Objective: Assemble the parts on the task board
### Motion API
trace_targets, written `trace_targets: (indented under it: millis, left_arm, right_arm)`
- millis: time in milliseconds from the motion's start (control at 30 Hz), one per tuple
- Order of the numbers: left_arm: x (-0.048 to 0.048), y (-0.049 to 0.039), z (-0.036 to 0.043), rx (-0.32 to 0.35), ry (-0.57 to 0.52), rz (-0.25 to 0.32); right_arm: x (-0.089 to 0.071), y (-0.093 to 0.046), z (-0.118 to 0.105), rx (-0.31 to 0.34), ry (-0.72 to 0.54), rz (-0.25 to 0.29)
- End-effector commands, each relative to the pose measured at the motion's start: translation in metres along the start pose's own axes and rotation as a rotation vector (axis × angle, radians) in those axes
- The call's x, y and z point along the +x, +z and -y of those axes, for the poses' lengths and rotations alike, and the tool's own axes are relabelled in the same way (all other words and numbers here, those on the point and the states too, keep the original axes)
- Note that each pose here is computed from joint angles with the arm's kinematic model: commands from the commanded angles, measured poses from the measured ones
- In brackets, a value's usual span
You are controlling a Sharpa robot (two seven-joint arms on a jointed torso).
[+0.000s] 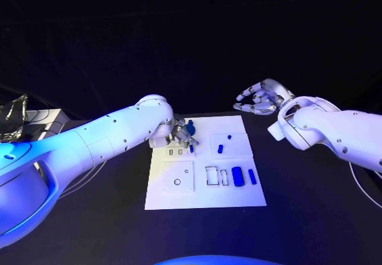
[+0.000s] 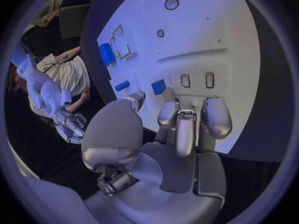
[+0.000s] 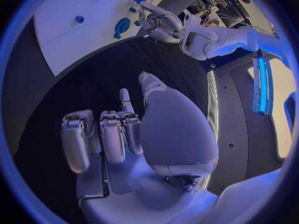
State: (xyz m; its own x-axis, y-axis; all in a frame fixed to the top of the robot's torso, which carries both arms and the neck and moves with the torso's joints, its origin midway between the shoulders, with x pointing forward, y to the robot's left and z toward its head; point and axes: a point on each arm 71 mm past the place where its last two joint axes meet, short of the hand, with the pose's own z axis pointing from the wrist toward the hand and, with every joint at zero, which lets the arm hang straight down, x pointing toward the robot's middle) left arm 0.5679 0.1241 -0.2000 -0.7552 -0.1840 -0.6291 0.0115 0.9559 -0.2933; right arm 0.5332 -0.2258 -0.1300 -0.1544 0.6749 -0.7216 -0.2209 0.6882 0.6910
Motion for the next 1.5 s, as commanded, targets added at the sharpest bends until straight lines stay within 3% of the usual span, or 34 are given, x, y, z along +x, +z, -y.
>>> trace_targets:
  millis: [33,267,733,1500]
  left_arm:
    - [0.0006,0.0004,0.0032,0.006,0.001,-0.010]
    - [0.0026,0.0021,0.0063,0.013,-0.009,-0.016]
    - [0.0063,0.0056,0.0013,-0.006,0.006,-0.036]
    - [0.0078,0.0060,0.0023,0.010,-0.023,-0.035]
  right_arm:
    - [0.0015,0.0000,-0.0015,-0.010,-0.013,-0.013]
    - [0.0027,0.0005,-0.0028,-0.014,-0.013,-0.014]
    - [0.0030,0.0004,-0.0031,-0.015,-0.015,-0.016]
    - [0.0060,0.0026,-0.0038,-0.014,-0.026,-0.032]
